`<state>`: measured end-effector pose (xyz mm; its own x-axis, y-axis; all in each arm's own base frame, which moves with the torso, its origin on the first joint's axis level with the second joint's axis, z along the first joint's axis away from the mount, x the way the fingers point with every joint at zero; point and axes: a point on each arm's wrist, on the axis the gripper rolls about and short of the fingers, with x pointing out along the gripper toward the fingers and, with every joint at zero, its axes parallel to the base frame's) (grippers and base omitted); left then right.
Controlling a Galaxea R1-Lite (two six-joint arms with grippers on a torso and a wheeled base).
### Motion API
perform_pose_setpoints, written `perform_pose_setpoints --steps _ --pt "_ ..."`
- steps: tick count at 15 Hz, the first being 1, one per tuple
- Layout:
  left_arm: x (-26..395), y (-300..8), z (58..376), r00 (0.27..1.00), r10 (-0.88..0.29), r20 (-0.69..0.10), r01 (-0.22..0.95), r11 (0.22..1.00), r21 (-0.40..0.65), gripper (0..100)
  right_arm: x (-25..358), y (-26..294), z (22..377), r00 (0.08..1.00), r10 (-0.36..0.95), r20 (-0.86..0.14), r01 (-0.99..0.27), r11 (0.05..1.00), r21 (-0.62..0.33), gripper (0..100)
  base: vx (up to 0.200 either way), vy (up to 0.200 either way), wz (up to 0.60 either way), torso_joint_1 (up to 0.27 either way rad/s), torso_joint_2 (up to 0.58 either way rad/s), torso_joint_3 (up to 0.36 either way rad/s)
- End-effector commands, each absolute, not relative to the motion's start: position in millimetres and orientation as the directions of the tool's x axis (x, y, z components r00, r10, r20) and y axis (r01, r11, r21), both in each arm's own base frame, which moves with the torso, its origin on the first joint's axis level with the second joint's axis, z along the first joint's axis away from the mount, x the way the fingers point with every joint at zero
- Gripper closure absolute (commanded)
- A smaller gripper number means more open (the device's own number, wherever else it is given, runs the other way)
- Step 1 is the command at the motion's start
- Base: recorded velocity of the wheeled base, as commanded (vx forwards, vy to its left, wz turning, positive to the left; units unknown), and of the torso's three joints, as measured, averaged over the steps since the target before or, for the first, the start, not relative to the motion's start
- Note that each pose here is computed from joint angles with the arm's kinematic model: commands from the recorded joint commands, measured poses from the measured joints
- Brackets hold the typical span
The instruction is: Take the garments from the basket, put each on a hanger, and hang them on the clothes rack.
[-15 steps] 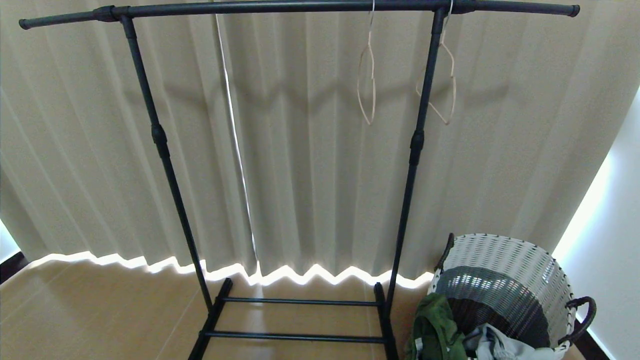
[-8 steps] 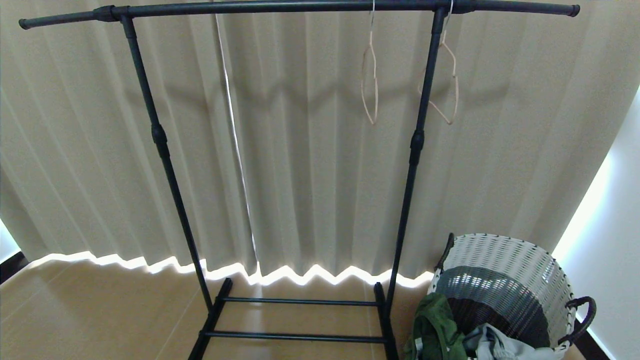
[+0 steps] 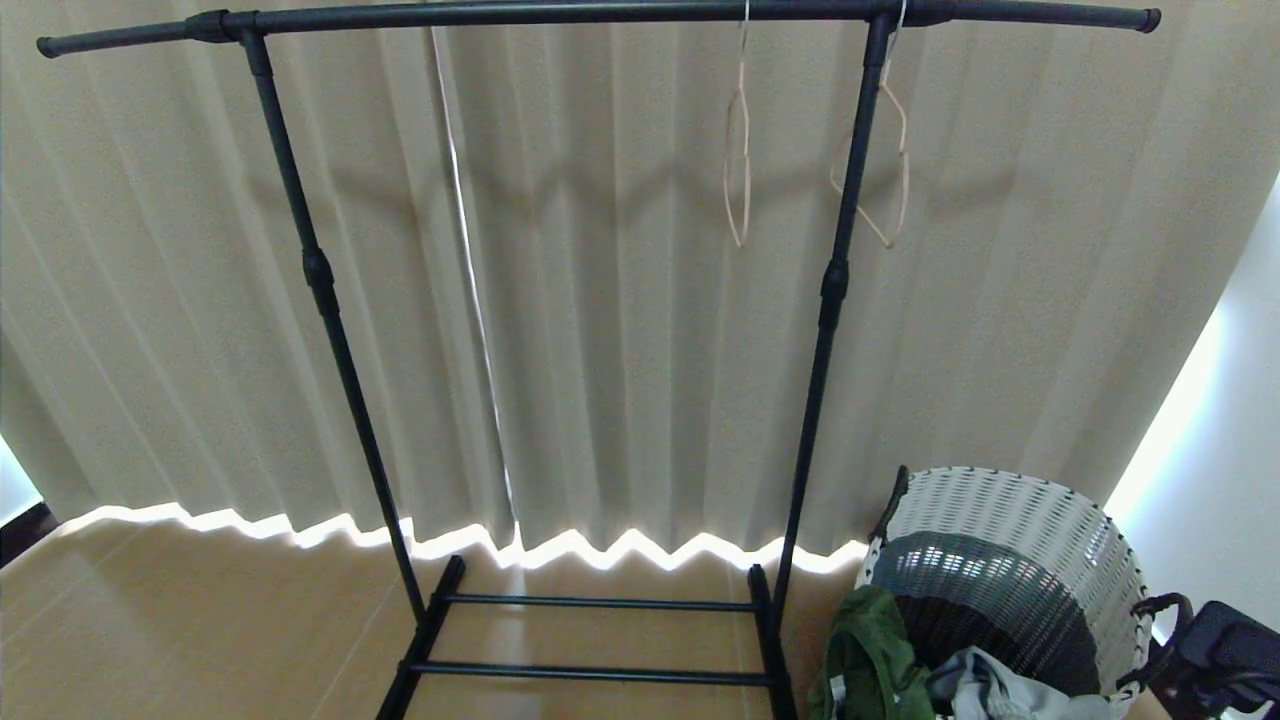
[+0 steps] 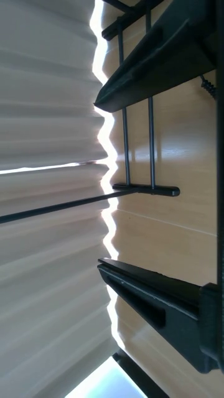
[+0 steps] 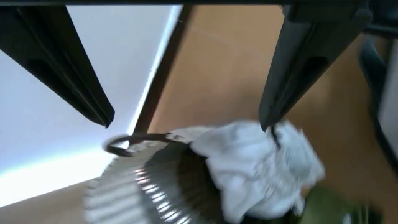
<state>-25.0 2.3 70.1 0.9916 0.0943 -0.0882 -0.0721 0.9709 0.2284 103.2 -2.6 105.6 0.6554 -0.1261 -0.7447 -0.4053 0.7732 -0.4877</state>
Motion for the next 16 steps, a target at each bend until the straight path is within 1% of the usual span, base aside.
perform_pose_setpoints --steps 1,4,11,16 --pt "-25 2 70 0.992 0.095 -0.088 -0.072 0.971 0.230 0 131 4 81 0.504 -0.093 -0.859 -0.567 0.714 -0.410 0 0.000 0.000 0.00 0.000 0.00 0.000" --pt "-25 2 70 0.992 0.092 -0.090 -0.069 0.970 0.231 0 148 11 63 0.442 -0.077 -0.894 -0.623 0.691 -0.367 0 0.000 0.000 0.00 0.000 0.00 0.000" --pt "-25 2 70 0.992 0.086 -0.088 -0.063 0.970 0.236 0 167 17 44 0.391 -0.070 -0.918 -0.661 0.672 -0.333 0 0.000 0.000 0.00 0.000 0.00 0.000" --pt "-25 2 70 0.992 0.086 -0.090 -0.063 0.970 0.235 0 190 19 22 0.422 -0.080 -0.903 -0.637 0.682 -0.358 0 0.000 0.000 0.00 0.000 0.00 0.000"
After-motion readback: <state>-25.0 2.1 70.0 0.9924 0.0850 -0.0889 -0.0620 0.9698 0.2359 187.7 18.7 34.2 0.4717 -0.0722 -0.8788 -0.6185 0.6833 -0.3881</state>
